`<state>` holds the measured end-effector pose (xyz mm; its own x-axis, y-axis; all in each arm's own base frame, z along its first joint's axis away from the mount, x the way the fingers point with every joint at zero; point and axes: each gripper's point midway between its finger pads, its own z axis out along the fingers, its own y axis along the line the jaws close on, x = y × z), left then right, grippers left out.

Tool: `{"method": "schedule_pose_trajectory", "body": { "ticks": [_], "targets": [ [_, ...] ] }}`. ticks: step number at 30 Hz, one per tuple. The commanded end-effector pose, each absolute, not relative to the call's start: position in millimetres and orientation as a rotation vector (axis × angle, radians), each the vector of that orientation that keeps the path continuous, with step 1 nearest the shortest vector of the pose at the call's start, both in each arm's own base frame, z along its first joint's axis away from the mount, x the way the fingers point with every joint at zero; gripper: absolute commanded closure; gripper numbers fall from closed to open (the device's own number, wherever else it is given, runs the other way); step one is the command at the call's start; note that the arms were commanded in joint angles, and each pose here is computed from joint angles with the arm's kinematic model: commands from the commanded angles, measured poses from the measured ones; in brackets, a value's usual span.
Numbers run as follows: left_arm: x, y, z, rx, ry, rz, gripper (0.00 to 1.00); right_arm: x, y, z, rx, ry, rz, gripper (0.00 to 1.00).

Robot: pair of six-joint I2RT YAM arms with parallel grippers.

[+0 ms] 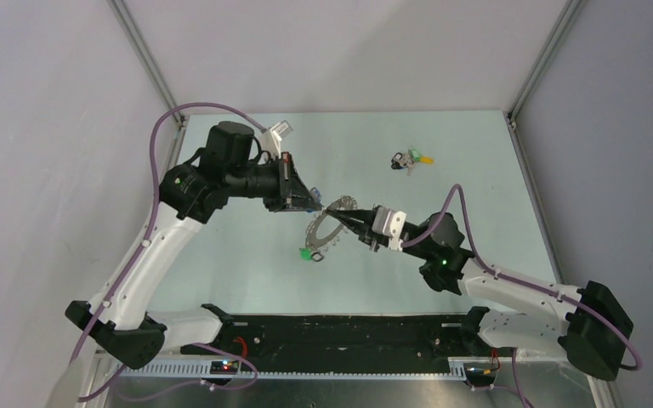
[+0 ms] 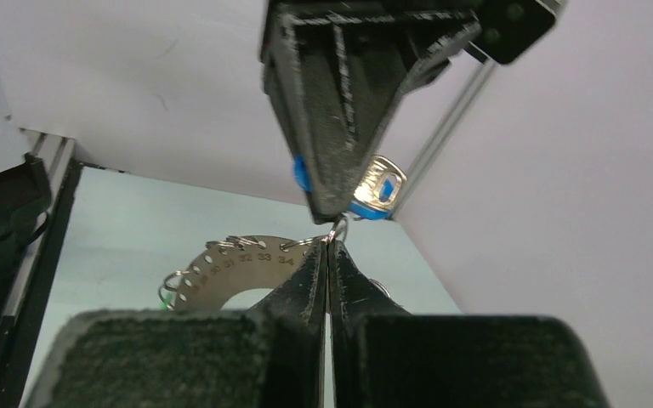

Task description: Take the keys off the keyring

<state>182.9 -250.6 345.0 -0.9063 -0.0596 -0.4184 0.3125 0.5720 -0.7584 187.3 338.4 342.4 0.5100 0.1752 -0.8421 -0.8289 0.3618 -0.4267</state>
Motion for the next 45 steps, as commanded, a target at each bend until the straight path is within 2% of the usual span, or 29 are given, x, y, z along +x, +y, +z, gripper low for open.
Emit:
{"method": "schedule_pose_trajectory", "body": {
  "ticks": [1,7,13,18,22,27,34,42,43,44,45],
  "targets": [
    [184,-251,349,0.183,2.388,-1.316,1.0,160,332,370,-1.02,0.59,0.715,1.0],
    [187,-255,326,0.172,2.467,-1.311,1.0,144,334,376,-1.069,0.473,0.686,1.0],
    [204,-246,312,0.176,2.446,-1.163,1.0,173,315,373,-0.943,0.641,0.6,1.0],
    [251,-226,288,0.146,2.398,-0.841,1.0,189,278,367,-0.835,0.823,0.525,1.0],
    [297,-239,271,0.119,2.334,-0.75,1.0,200,241,355,-0.758,0.987,0.44,1.0],
    [354,-293,244,0.083,2.263,-0.821,1.0,205,183,365,-0.567,1.078,0.348,1.0],
    [409,-377,227,0.08,2.158,-1.016,1.0,221,115,360,-0.334,1.201,0.132,1.0],
    [485,-466,170,-0.151,2.063,-1.347,1.0,219,91,371,-0.241,1.176,0.1,1.0],
    [495,-477,189,-0.16,2.007,-1.403,1.0,219,91,372,-0.236,1.172,0.101,1.0],
    [503,-488,161,-0.219,2.037,-1.432,1.0,219,91,373,-0.234,1.171,0.099,1.0],
    [512,-498,184,-0.222,1.971,-1.482,1.0,220,90,374,-0.229,1.169,0.096,1.0]
  ]
}}
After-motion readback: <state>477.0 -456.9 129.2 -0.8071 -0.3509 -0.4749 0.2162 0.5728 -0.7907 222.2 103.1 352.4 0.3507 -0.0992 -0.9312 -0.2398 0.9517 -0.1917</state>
